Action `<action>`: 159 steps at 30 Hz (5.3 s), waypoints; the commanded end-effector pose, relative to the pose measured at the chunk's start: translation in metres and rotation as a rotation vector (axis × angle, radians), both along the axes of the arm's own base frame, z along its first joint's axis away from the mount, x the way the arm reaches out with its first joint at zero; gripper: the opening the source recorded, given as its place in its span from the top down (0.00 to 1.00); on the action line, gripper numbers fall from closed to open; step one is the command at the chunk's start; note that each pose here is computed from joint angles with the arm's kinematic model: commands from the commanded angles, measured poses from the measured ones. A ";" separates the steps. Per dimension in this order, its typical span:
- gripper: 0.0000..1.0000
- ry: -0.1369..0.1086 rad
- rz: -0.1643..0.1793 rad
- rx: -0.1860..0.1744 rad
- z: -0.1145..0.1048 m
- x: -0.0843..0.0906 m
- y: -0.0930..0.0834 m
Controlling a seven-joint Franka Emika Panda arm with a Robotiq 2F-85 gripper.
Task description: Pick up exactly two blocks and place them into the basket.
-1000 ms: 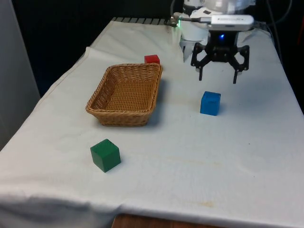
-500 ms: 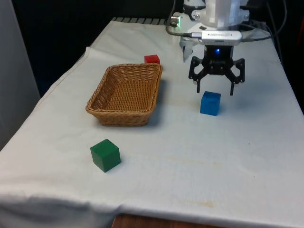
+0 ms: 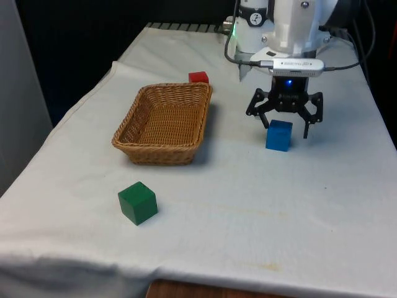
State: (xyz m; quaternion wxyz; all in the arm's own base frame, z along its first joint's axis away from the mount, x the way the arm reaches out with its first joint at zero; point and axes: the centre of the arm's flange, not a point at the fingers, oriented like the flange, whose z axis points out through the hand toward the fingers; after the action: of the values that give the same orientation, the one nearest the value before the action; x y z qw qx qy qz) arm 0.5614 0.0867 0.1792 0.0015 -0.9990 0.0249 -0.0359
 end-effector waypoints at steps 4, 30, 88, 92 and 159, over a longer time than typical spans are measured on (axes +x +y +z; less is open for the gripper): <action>0.00 -0.003 -0.001 0.000 -0.003 0.000 0.001; 0.00 0.006 0.004 0.012 0.017 0.000 0.004; 0.99 0.039 0.013 0.000 0.075 0.004 -0.012; 0.99 0.051 0.009 -0.014 0.077 0.003 -0.022; 0.99 0.062 0.009 0.007 0.088 -0.032 -0.216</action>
State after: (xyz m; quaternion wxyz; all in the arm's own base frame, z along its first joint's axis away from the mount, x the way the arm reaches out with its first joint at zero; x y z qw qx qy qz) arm 0.5300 -0.1301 0.2655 0.0001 -0.9998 0.0206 -0.0001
